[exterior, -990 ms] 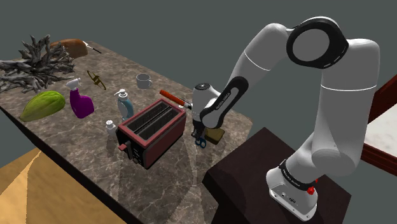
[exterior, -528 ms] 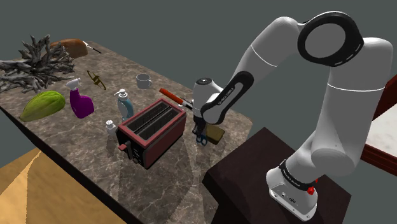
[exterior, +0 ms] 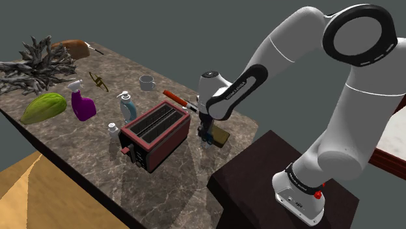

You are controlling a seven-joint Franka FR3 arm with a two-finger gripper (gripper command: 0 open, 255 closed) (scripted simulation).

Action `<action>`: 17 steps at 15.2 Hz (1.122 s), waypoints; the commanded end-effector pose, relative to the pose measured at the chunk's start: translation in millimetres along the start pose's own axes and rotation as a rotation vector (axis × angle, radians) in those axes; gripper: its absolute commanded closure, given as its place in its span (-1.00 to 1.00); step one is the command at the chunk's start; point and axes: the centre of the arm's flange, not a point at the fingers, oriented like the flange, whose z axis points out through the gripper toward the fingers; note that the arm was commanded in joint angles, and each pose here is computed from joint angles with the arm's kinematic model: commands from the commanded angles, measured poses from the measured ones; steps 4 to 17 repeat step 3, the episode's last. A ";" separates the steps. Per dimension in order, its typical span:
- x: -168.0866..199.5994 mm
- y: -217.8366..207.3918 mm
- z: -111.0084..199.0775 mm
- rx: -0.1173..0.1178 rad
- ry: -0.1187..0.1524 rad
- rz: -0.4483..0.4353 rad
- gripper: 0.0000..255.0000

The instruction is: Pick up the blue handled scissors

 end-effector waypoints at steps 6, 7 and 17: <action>-2.3 -0.6 -11.9 0.000 0.000 0.000 1.00; -2.3 -0.6 -11.9 0.000 0.000 0.000 1.00; -2.3 -0.6 -11.9 0.000 0.000 0.000 1.00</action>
